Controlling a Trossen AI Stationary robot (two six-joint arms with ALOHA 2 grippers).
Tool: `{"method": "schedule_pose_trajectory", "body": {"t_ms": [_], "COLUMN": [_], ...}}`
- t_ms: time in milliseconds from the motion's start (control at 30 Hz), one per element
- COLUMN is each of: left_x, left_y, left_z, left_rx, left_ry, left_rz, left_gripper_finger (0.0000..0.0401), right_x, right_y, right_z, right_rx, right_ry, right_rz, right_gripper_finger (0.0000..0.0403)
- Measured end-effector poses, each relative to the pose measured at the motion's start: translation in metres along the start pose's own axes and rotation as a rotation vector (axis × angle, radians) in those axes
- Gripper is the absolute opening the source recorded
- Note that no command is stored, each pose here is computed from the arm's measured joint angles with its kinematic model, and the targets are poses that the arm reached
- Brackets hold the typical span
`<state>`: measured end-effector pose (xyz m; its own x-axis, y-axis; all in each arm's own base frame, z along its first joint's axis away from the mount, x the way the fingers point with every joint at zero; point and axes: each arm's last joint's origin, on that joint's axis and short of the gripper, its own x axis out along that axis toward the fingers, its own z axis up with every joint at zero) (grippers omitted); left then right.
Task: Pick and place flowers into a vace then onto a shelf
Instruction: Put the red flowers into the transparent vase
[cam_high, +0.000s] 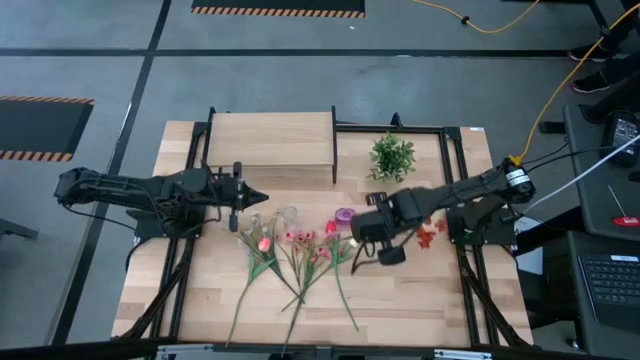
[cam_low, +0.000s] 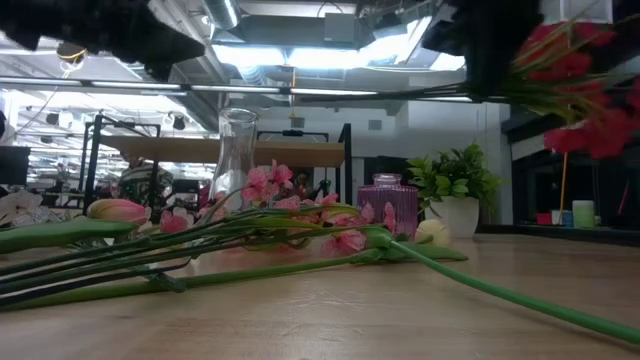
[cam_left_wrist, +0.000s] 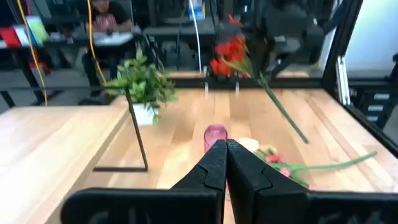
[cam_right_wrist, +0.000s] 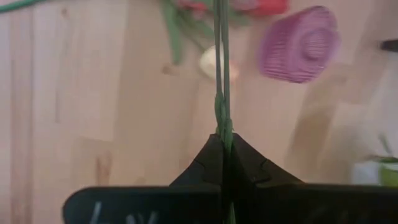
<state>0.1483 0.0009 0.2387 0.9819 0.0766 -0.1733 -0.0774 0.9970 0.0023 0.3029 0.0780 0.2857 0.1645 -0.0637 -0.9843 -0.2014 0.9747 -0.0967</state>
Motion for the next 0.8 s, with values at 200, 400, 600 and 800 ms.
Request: {"method": "schedule_pose_trajectory", "body": {"t_ms": [200,400,600,800], "left_x": [0.024,0.049,0.074,0.091], "left_y": [-0.009,-0.019,-0.032,-0.040], "left_z": [0.031,0.061,0.075,0.077], "left_rx": [0.050,0.057,0.078,0.089], "left_ry": [0.101,0.184,0.280,0.308], "left_rz": [-0.032,-0.008,-0.001,-0.015], "left_gripper_finger": [0.0003,0.0003,0.0003,0.0005], "right_x": [-0.005,-0.004,-0.004,-0.004], "right_y": [-0.024,-0.040,-0.044,-0.044], "right_z": [0.000,-0.002,-0.002,-0.003], "right_rx": [-0.032,-0.045,-0.038,-0.038], "right_ry": [0.012,0.031,0.041,0.042], "right_rz": [-0.021,-0.090,-0.128,-0.129], "right_gripper_finger": [0.0004,0.0003,0.0003,0.0003]}}
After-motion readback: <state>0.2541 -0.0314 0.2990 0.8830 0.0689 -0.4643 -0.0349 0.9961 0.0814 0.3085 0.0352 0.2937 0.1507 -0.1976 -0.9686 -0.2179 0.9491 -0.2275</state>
